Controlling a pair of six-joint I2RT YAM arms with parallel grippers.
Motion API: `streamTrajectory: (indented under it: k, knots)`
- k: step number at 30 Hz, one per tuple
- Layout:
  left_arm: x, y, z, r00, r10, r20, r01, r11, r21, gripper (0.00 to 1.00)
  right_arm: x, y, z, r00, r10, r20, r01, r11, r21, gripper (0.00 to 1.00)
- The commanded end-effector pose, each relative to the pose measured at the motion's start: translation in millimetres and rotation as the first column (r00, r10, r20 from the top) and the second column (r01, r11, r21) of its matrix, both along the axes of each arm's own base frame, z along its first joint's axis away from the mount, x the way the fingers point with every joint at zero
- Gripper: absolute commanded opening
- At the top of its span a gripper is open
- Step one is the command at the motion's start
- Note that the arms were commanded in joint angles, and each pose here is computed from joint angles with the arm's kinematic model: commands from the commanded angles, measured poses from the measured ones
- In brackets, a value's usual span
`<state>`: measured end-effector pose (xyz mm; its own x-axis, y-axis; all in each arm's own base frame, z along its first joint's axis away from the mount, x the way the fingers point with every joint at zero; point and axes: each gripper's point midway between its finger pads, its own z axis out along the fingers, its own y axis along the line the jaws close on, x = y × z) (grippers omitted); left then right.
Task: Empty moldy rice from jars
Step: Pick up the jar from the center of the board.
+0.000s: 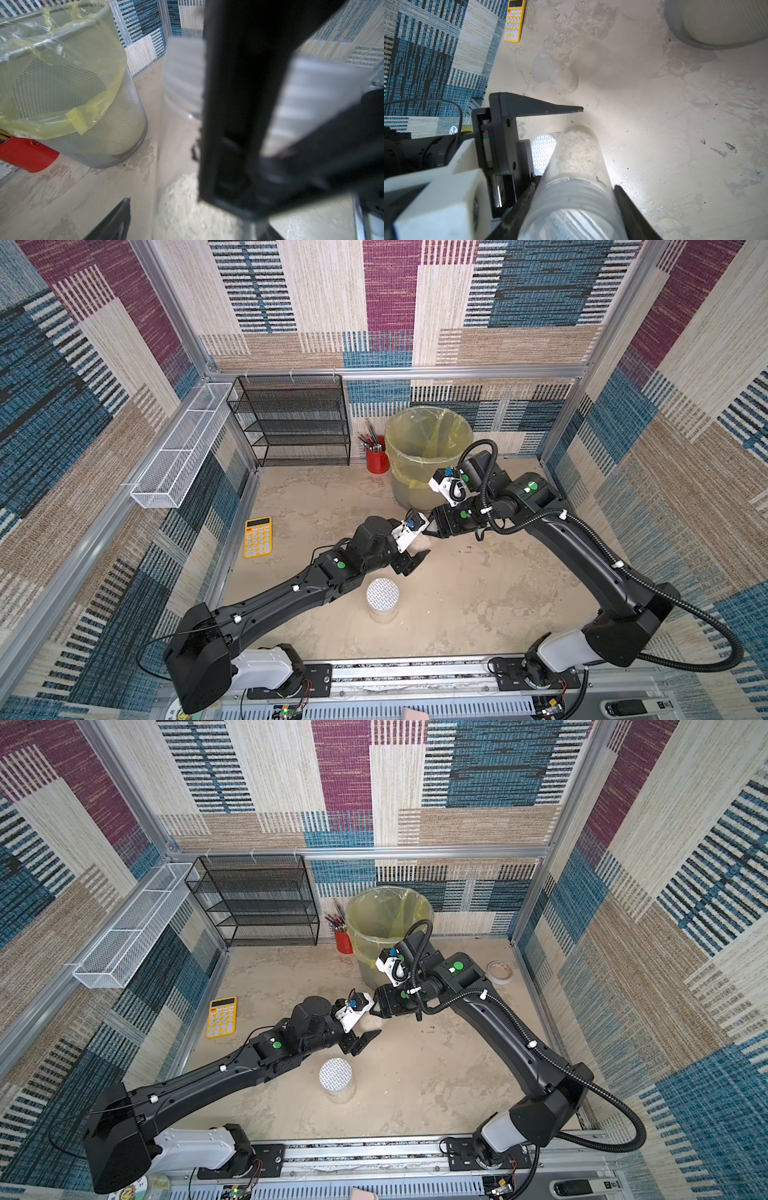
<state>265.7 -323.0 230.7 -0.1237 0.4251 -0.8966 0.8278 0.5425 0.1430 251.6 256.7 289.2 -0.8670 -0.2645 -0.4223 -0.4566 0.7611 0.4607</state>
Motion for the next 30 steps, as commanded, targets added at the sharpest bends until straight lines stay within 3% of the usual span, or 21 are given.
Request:
streamTrajectory:
  k: [1,18,24,30]
  knots:
    - [-4,-5,10,0.998,-0.039,0.044,0.041,0.998,-0.042,0.82,-3,7,6,1.0,0.019,-0.005,-0.018,0.999,0.045,0.33]
    - [-7,-11,4,0.996,-0.076,0.051,0.079,0.996,-0.049,0.78,-9,10,10,0.999,0.04,-0.015,-0.038,0.996,0.085,0.34]
    - [-8,-12,4,0.995,-0.087,0.046,0.09,0.995,-0.053,0.73,-9,11,8,0.999,0.042,-0.018,-0.04,0.996,0.085,0.33]
    - [-10,-13,3,0.995,-0.095,0.033,0.097,0.993,-0.06,0.59,-9,13,10,0.999,0.044,-0.016,-0.042,0.994,0.099,0.34]
